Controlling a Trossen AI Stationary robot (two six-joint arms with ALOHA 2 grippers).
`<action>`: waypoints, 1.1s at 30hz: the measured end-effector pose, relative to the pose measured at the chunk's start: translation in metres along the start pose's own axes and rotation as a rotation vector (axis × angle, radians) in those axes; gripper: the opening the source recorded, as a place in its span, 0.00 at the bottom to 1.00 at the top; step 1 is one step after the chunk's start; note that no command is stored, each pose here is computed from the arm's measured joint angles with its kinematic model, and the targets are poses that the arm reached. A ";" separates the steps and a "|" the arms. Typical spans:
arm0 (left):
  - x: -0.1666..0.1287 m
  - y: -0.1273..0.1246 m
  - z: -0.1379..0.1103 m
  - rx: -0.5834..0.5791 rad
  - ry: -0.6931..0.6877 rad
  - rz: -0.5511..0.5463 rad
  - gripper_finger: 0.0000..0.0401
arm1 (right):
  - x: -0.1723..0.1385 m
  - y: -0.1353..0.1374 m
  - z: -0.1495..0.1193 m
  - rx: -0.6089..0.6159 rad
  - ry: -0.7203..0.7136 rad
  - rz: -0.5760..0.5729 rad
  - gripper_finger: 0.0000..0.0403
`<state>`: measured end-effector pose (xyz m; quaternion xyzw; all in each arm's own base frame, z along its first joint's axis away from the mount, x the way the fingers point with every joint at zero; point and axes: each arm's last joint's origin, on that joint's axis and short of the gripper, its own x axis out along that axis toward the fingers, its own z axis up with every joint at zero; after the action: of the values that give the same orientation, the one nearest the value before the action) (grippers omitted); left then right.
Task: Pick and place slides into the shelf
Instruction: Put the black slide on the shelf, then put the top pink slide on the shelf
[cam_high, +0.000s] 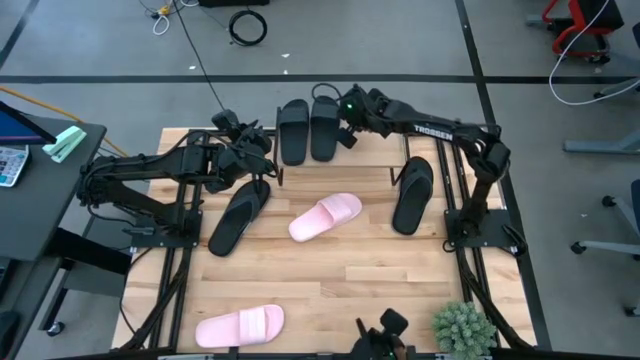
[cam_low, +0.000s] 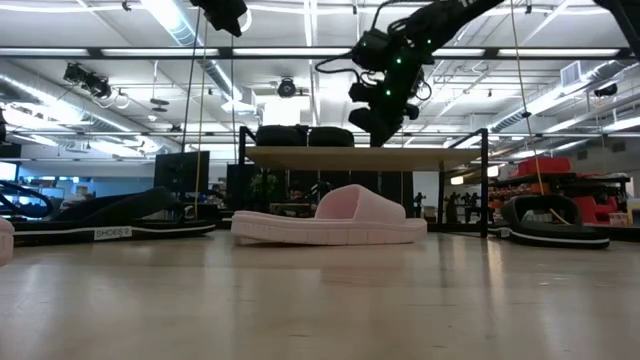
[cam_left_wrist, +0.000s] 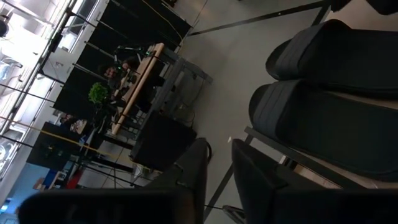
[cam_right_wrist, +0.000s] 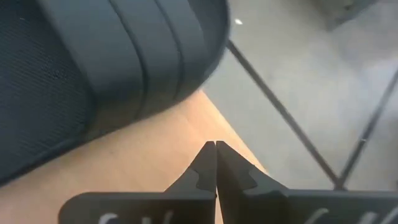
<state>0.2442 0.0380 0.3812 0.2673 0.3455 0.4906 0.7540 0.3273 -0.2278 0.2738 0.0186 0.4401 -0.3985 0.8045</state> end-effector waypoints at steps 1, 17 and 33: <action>0.000 0.000 0.000 0.000 0.000 0.000 0.19 | 0.003 0.000 0.000 0.005 -0.002 0.019 0.01; 0.000 0.000 0.000 0.000 0.000 0.000 0.18 | 0.005 0.008 0.011 0.019 -0.119 0.188 0.00; 0.000 -0.001 0.000 0.001 -0.004 -0.014 0.18 | -0.041 0.018 0.012 -0.021 -0.138 0.128 0.00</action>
<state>0.2446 0.0374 0.3809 0.2663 0.3462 0.4845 0.7579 0.3350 -0.1943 0.3048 0.0109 0.3855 -0.3420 0.8569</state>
